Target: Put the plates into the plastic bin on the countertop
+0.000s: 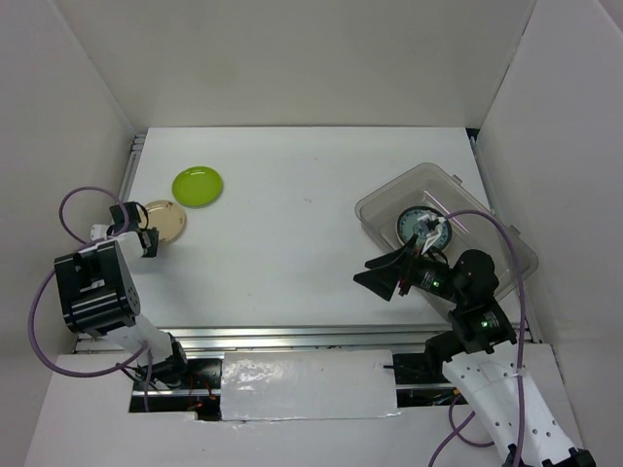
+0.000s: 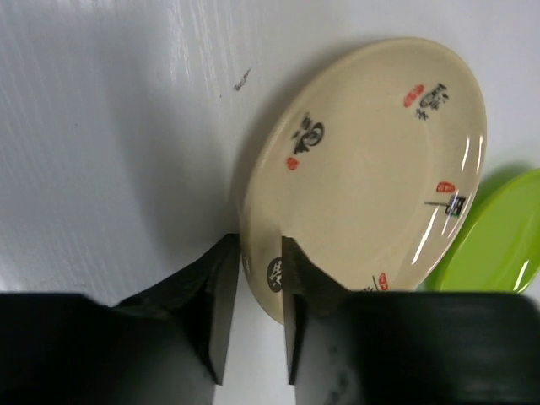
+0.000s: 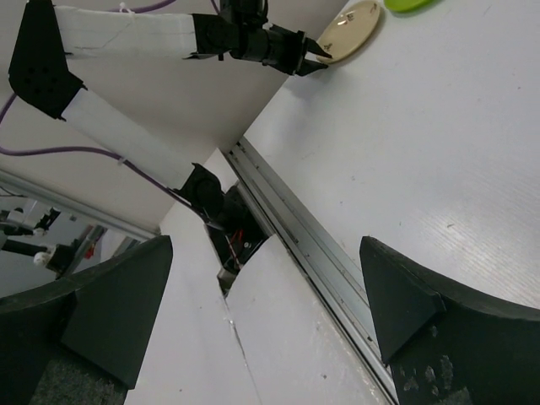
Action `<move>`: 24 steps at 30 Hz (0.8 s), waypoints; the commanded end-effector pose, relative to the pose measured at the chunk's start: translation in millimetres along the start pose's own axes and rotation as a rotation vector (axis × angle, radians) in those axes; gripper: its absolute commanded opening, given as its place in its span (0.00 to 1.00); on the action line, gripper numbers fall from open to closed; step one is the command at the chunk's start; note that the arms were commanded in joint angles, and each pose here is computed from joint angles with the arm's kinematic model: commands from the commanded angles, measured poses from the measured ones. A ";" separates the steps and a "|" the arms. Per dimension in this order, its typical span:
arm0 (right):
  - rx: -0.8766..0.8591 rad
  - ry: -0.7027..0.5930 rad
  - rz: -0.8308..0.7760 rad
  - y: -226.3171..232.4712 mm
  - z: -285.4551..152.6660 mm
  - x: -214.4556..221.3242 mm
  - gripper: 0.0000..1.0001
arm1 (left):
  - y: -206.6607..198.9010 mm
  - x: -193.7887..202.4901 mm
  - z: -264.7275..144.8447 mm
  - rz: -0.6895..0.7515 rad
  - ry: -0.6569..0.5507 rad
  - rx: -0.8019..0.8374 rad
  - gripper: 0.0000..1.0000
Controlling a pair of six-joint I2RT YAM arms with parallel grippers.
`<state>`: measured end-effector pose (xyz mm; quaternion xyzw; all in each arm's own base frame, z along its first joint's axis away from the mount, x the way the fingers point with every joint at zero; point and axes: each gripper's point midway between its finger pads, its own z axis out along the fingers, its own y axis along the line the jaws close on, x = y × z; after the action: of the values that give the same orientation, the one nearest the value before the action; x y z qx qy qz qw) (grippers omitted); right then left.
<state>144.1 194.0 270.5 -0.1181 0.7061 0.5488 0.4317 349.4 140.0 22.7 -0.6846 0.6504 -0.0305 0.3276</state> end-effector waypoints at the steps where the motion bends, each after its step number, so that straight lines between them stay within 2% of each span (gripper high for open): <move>1: -0.010 -0.040 -0.047 14.3 -4.9 -13.4 1.00 | 39.9 20.3 11.7 0.009 0.084 -0.128 0.35; 2: -0.009 -0.044 -0.052 16.6 -6.5 -14.7 1.00 | 40.5 20.2 11.6 0.010 0.087 -0.129 0.24; 4: 0.004 -0.048 -0.054 16.5 -7.9 -15.7 1.00 | 42.5 18.2 9.1 0.006 0.092 -0.135 0.16; 5: 0.010 -0.053 -0.059 16.1 -8.3 -16.9 1.00 | 39.6 12.9 7.1 -0.001 0.088 -0.132 0.00; 7: 0.014 -0.056 -0.059 16.7 -9.1 -17.6 1.00 | 49.3 12.3 -0.9 -0.002 0.103 -0.186 0.00; 10: 0.014 -0.059 -0.053 14.9 -6.7 -19.3 1.00 | 48.4 -0.9 -25.4 -0.014 0.062 -0.185 0.00; 13: -0.002 -0.052 -0.033 11.9 0.5 -20.5 1.00 | 31.7 -11.1 -62.8 -0.001 0.019 -0.050 0.00; 14: -0.007 -0.052 -0.021 11.6 2.9 -22.2 1.00 | 17.3 -11.3 -85.5 0.043 0.003 0.044 0.00; 16: -0.013 -0.056 -0.007 9.0 11.3 -27.4 1.00 | 6.6 -2.9 -110.0 0.116 0.017 0.126 0.00; 17: -0.009 -0.062 0.005 7.9 14.3 -30.7 1.00 | -8.3 9.6 -132.0 0.205 0.029 0.240 0.00; 19: 0.013 -0.075 0.016 4.7 25.6 -42.0 1.00 | -23.0 37.8 -156.9 0.313 0.123 0.372 0.00; 20: 0.032 -0.077 0.022 1.4 30.6 -45.6 1.00 | -31.6 62.8 -173.9 0.427 0.175 0.471 0.00; 22: 0.089 -0.085 0.044 -7.6 47.6 -56.2 1.00 | -32.5 94.4 -192.5 0.540 0.283 0.532 0.00; 23: 0.111 -0.077 0.051 -11.6 54.7 -57.8 1.00 | -42.1 130.9 -220.3 0.660 0.392 0.678 0.00; 24: 0.150 -0.045 0.071 -25.3 67.8 -54.2 1.00 | -41.9 146.0 -232.9 0.709 0.448 0.724 0.00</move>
<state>193.8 217.5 265.6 -0.0606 0.7516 0.5269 0.3920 307.7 -20.1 158.2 -0.4076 0.7891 -0.1980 0.4146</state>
